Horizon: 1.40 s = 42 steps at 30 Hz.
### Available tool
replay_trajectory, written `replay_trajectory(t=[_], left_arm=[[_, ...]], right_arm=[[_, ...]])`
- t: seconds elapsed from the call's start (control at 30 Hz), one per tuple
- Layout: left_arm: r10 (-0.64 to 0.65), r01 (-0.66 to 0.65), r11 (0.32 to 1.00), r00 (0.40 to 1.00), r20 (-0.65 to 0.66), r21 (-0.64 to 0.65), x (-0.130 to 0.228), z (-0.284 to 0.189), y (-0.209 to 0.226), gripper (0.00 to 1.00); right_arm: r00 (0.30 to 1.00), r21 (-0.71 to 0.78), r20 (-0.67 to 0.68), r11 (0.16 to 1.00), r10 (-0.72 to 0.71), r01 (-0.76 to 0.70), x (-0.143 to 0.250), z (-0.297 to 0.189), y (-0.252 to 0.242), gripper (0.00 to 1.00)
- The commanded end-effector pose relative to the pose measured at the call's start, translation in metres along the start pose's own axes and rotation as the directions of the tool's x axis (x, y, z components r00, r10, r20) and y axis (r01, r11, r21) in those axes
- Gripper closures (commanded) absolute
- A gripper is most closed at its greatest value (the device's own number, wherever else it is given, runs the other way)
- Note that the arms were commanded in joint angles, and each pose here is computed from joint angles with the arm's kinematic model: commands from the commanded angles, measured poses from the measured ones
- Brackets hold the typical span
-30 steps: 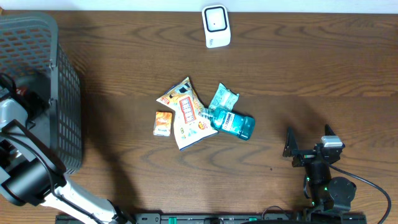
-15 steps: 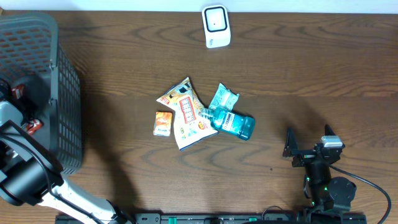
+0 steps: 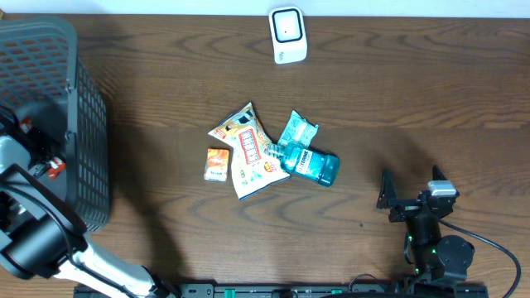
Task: Scan the item barcode
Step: 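Grasp the red snack bar, lift it out and drop it right of center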
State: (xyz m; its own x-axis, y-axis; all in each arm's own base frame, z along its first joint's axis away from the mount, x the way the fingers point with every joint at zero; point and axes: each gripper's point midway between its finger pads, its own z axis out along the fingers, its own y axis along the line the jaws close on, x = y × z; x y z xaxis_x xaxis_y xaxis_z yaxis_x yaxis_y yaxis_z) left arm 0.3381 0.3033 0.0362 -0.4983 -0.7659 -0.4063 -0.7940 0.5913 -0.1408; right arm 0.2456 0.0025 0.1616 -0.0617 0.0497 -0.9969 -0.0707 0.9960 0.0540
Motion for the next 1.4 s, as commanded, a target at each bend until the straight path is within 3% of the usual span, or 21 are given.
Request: replay_trajectory(t=[0.0,0.2,0.33,0.47,0.73,1.0,1.17,1.37], left_arm=[[-0.019,0.012,0.998,0.994,0.105,0.067,-0.022,-0.047,-0.021,0.92],[-0.144,0.09,0.98,0.933,0.331,0.175,-0.06,-0.155,-0.039,0.93],[-0.221,0.093,0.946,0.886,0.407,0.31,-0.062,-0.222,-0.059,0.93],[-0.199,-0.046,0.876,0.873,0.446,0.48,-0.042,-0.288,-0.109,0.93],[0.009,-0.379,0.707,0.849,0.529,0.597,0.042,-0.368,-0.213,0.93],[0.336,-0.532,0.672,0.839,0.428,0.516,0.156,-0.321,-0.279,0.93],[0.537,-0.618,0.607,0.782,0.315,0.499,0.23,-0.27,-0.313,0.93],[0.664,-0.674,0.563,0.714,0.224,0.479,0.29,-0.214,-0.341,0.93]], right_arm=[[1.0,-0.004,0.002,1.0,0.009,-0.009,0.001,0.0,0.001,0.01],[1.0,-0.004,0.002,1.0,0.009,-0.009,0.001,0.0,0.001,0.01],[1.0,-0.004,0.002,1.0,0.009,-0.009,0.001,0.0,0.001,0.01],[1.0,-0.004,0.001,1.0,0.009,-0.009,0.001,0.0,0.001,0.01],[1.0,-0.004,0.001,1.0,0.009,-0.009,0.001,0.0,0.001,0.01],[1.0,-0.004,0.002,1.0,0.009,-0.009,0.001,0.0,0.001,0.01],[1.0,-0.004,0.001,1.0,0.009,-0.009,0.001,0.0,0.001,0.01],[1.0,-0.004,0.001,1.0,0.009,-0.009,0.001,0.0,0.001,0.01]])
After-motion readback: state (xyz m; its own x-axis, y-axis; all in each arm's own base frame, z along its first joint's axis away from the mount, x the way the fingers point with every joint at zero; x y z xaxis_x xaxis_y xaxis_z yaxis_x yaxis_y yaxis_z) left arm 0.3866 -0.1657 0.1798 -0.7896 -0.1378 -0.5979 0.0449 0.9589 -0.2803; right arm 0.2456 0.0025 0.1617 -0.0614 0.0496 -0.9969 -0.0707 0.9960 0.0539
